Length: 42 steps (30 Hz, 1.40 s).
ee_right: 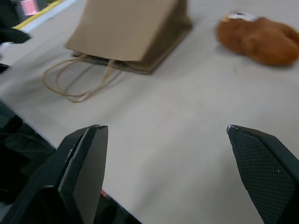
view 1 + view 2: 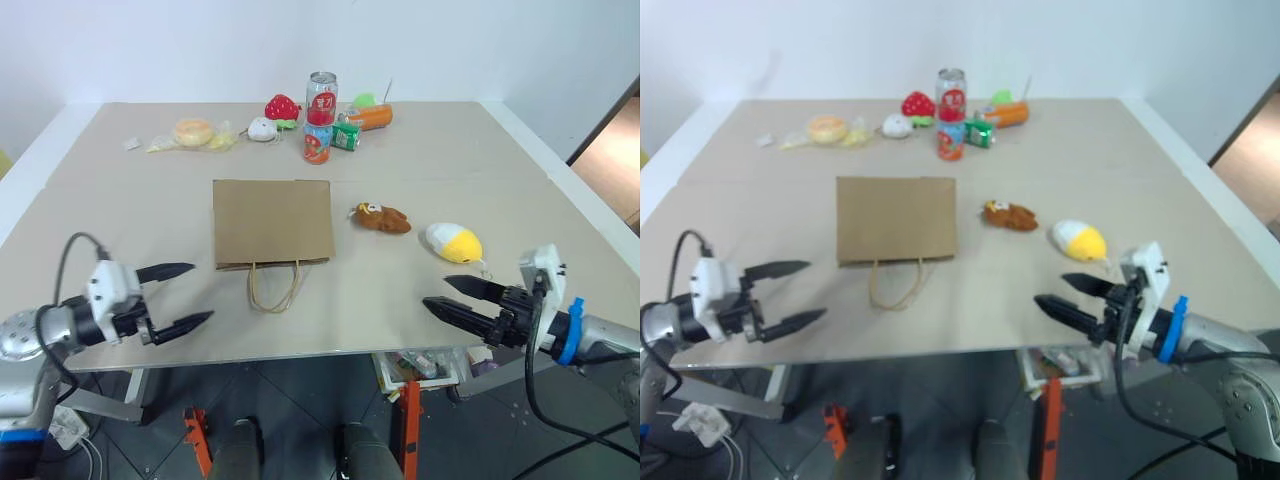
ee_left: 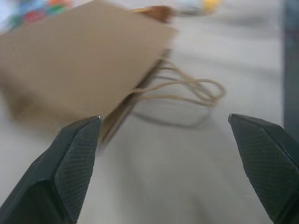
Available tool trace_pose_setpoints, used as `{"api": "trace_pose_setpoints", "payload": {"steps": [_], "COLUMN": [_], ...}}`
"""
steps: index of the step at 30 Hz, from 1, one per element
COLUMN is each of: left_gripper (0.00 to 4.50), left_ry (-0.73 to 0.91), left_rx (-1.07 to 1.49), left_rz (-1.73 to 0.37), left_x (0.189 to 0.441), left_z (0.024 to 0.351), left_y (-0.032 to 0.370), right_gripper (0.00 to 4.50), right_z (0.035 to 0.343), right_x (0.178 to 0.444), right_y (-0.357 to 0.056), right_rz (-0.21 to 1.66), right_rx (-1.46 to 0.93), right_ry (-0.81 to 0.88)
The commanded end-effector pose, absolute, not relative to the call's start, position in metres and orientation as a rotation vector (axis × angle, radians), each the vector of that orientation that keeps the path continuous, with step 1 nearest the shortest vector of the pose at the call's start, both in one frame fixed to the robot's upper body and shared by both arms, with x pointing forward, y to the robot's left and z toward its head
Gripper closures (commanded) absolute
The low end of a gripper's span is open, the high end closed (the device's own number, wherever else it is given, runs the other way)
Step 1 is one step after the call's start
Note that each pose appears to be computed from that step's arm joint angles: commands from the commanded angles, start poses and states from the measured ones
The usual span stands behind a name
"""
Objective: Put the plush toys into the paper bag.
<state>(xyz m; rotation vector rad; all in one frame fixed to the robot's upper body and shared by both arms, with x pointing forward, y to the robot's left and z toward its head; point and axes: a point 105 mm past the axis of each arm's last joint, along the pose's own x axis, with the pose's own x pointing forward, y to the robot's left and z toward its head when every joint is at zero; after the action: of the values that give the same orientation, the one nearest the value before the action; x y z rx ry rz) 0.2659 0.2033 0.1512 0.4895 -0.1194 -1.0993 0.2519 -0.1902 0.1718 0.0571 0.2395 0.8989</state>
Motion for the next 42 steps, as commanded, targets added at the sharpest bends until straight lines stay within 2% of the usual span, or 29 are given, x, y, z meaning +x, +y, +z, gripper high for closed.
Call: {"api": "trace_pose_setpoints", "payload": {"steps": [1, 5, 11, 23, 33, 34, 35, 36, 37, 39, 40, 41, 42], "left_gripper": [0.0, 0.0, 0.0, 0.0, 0.0, 0.49, 0.56, 1.15, 1.3, 2.12, 2.3, 2.88, 3.13], "left_ry": [-0.226, -0.338, -0.423, -0.401, -0.43, -0.431, -0.431, -0.431, -0.429, -0.425, -0.422, -0.42, -0.42], "left_rx": [0.776, 0.879, 0.897, 0.985, 0.942, 0.929, 0.914, 0.908, 0.905, 0.904, 0.9, 0.897, 0.893], "left_rz": [-1.204, -1.251, -1.294, -1.313, -1.346, -1.345, -1.345, -1.346, -1.347, -1.348, -1.352, -1.355, -1.358], "left_x": [0.275, 0.29, 0.303, 0.318, 0.32, 0.321, 0.322, 0.323, 0.324, 0.325, 0.325, 0.325, 0.325], "left_z": [0.151, 0.154, 0.162, 0.161, 0.16, 0.16, 0.161, 0.161, 0.16, 0.159, 0.158, 0.158, 0.158], "left_y": [0.184, 0.164, 0.145, 0.157, 0.144, 0.142, 0.14, 0.138, 0.137, 0.136, 0.135, 0.135, 0.135], "right_gripper": [0.11, 0.11, 0.11, 0.11, 0.11, 0.0, 0.0, 0.0, 0.0, 0.0, 0.0, 0.0, 0.0], "right_z": [0.18, 0.18, 0.176, 0.174, 0.174, 0.174, 0.173, 0.174, 0.174, 0.174, 0.174, 0.175, 0.175], "right_x": [0.228, 0.221, 0.221, 0.222, 0.223, 0.223, 0.223, 0.223, 0.224, 0.224, 0.224, 0.225, 0.225], "right_y": [-0.148, -0.128, -0.124, -0.127, -0.124, -0.124, -0.124, -0.123, -0.123, -0.122, -0.123, -0.123, -0.123], "right_rz": [1.115, 1.174, 1.16, 1.111, 1.103, 1.102, 1.101, 1.1, 1.1, 1.098, 1.095, 1.093, 1.09], "right_rx": [-0.005, -0.006, -0.008, 0.016, 0.032, 0.032, 0.032, 0.033, 0.034, 0.033, 0.032, 0.031, 0.03], "right_ry": [0.251, 0.241, 0.242, 0.229, 0.215, 0.215, 0.214, 0.211, 0.209, 0.205, 0.204, 0.202, 0.201]}}
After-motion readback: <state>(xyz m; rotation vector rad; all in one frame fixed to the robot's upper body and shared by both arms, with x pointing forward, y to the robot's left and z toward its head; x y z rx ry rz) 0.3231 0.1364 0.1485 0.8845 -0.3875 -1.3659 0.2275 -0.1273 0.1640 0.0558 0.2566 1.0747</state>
